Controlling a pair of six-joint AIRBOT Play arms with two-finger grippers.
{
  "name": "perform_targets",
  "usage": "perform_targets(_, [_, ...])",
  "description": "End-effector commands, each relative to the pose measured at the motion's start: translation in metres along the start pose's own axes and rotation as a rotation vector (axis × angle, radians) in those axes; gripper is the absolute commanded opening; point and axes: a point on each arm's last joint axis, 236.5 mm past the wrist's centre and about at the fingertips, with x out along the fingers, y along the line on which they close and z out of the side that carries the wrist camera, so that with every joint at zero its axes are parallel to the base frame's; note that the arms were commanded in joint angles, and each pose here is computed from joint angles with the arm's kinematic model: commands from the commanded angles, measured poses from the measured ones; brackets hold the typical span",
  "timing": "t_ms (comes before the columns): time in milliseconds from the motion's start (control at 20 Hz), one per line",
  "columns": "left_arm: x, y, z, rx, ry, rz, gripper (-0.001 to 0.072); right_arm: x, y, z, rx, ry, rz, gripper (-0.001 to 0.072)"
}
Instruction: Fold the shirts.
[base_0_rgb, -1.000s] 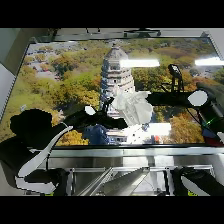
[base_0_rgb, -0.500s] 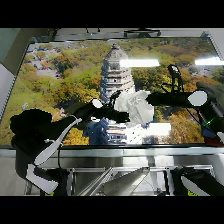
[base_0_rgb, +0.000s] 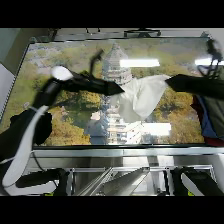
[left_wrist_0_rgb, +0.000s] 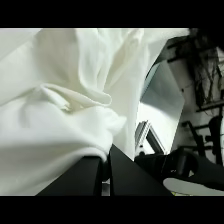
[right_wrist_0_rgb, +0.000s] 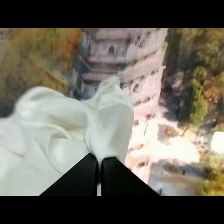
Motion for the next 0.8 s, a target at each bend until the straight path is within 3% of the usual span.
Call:
perform_targets(0, [-0.113, -0.094, 0.050, 0.197, -0.221, 0.029, 0.0026, -0.056, 0.011, 0.015, 0.021, -0.071, -0.003, 0.0016])
perform_targets(200, [-0.178, -0.154, 0.053, 0.349, -0.356, 0.083, 0.0026, -0.095, 0.098, 0.027, -0.041, -0.187, 0.289, 0.0016])
perform_targets(350, [-0.198, -0.159, 0.044, 0.365, -0.380, 0.125, 0.0027, -0.120, 0.133, 0.040, -0.114, -0.294, 0.408, 0.0016])
perform_targets(550, [-0.169, -0.080, 0.022, 0.188, -0.266, 0.179, 0.0028, -0.077, 0.132, 0.039, -0.166, -0.228, 0.446, 0.0017])
perform_targets(750, [-0.119, 0.032, -0.010, -0.025, -0.105, 0.186, 0.0027, 0.047, 0.096, 0.013, -0.148, -0.027, 0.447, 0.0017])
